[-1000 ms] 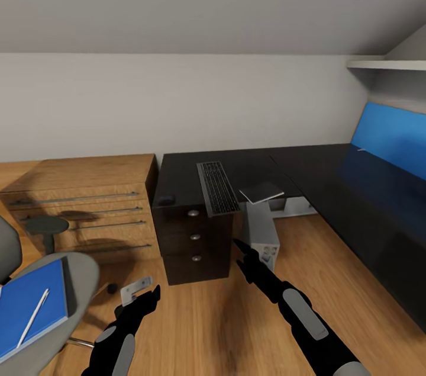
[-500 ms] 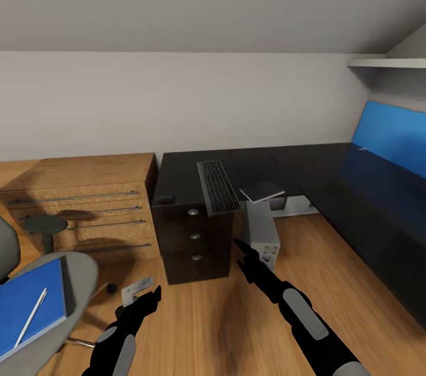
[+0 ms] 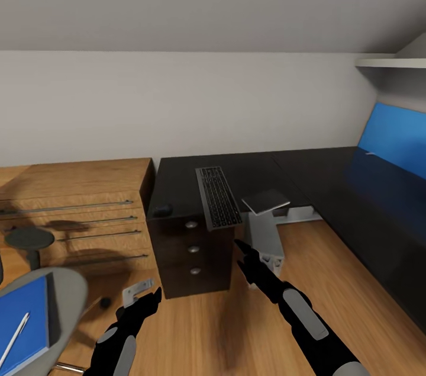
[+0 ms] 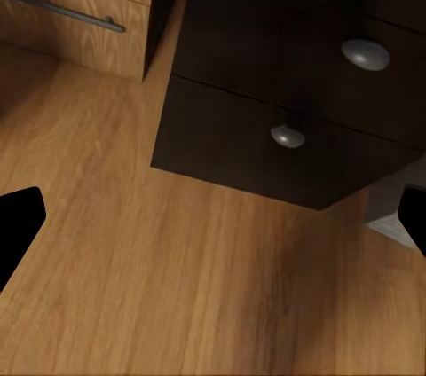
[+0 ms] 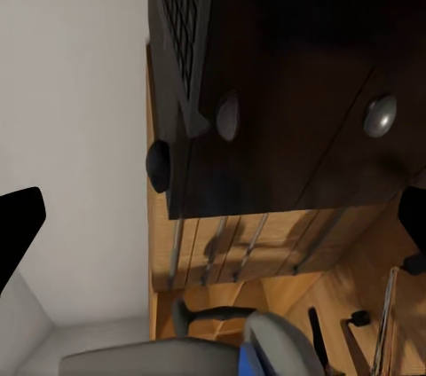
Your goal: In the bedroom, organize the workspace by keeping the computer under the desk, ensuring the monitor is on the desk, placing the keyboard on the desk next to the monitor, placing the mouse on the desk next to the keyboard, moving the folder from the swivel chair onto the desk next to the mouse, stacking the notebook on top of the folder with the pen on top of the notebook, and positioning the swivel chair next to the desk.
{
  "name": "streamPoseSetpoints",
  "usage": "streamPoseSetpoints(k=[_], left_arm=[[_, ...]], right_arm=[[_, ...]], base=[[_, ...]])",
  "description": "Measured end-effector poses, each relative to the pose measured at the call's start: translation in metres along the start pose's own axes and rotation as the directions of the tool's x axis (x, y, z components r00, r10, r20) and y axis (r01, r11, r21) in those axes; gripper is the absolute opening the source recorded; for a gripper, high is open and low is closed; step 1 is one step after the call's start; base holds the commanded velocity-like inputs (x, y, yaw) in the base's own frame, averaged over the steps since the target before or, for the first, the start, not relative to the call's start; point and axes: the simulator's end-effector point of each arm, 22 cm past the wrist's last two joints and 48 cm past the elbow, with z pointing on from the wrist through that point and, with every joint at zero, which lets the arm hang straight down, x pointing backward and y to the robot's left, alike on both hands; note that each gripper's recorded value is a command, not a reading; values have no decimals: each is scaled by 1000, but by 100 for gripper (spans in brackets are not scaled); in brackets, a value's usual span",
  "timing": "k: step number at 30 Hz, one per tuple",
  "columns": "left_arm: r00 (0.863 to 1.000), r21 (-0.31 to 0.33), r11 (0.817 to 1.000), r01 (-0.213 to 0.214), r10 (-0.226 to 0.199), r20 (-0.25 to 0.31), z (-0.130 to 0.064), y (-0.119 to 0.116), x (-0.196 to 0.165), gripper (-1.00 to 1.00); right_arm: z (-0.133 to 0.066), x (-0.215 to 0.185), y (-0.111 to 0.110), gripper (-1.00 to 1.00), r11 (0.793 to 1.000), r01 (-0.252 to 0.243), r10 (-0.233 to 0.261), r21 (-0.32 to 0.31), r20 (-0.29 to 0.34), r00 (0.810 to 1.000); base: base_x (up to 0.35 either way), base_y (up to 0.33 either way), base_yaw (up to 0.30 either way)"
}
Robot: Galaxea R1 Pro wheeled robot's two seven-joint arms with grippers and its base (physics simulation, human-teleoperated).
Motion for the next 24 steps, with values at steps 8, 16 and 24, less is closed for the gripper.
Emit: streamPoseSetpoints(k=[8, 16, 24], left_arm=[[1000, 0, 1000, 0, 0, 0, 0, 0, 0, 100], [1000, 6, 1000, 3, -3, 10, 5, 1, 4, 100], [1000, 10, 1000, 5, -5, 23, 12, 3, 9, 100]], right_arm=[[-1, -5, 0, 100, 1000, -5, 5, -1, 11, 1000], [0, -7, -12, 100, 1000, -9, 9, -1, 19, 1000], [2, -5, -26, 100, 1000, -9, 9, -1, 19, 1000]], base=[[101, 0, 0], [3, 0, 0], [0, 0, 0]])
